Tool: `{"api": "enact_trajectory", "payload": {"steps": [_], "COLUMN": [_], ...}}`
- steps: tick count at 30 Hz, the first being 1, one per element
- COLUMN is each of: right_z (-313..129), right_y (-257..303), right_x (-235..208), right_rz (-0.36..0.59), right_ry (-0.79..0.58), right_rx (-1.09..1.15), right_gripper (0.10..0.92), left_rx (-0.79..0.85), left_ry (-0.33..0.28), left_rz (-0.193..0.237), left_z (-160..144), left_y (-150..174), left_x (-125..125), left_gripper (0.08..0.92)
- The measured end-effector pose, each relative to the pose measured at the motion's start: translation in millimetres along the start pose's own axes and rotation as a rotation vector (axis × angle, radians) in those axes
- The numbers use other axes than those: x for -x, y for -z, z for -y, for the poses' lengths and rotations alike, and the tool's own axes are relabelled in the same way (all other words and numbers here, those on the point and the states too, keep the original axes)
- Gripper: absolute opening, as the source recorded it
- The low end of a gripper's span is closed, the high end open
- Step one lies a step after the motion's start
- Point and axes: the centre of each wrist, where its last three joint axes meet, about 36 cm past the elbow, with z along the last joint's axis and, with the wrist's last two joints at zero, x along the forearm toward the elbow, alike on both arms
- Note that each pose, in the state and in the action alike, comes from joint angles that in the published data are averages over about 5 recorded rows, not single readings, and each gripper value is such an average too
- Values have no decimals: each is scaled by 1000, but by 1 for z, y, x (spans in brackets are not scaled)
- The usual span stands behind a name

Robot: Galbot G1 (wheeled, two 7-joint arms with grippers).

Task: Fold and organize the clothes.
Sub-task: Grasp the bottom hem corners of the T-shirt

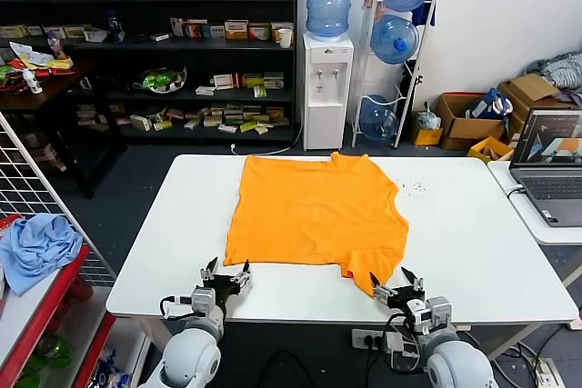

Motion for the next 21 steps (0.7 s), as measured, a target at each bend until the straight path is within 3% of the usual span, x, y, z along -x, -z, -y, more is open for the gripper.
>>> {"api": "enact_trajectory", "payload": {"steps": [7, 21], "right_z": [0, 2], "right_y": [-1, -3], "right_x": [3, 9], "right_rz": [-16, -42], "right_ry": [-12, -36], "right_rx": [-6, -29], "right_gripper": [575, 178], "left_rx": [-8, -6], "left_ry": [14, 7], "left_rz": [-25, -33], "left_z": [-2, -1], "left_y": [7, 7], "left_x": [8, 2], "left_gripper": [787, 386]}}
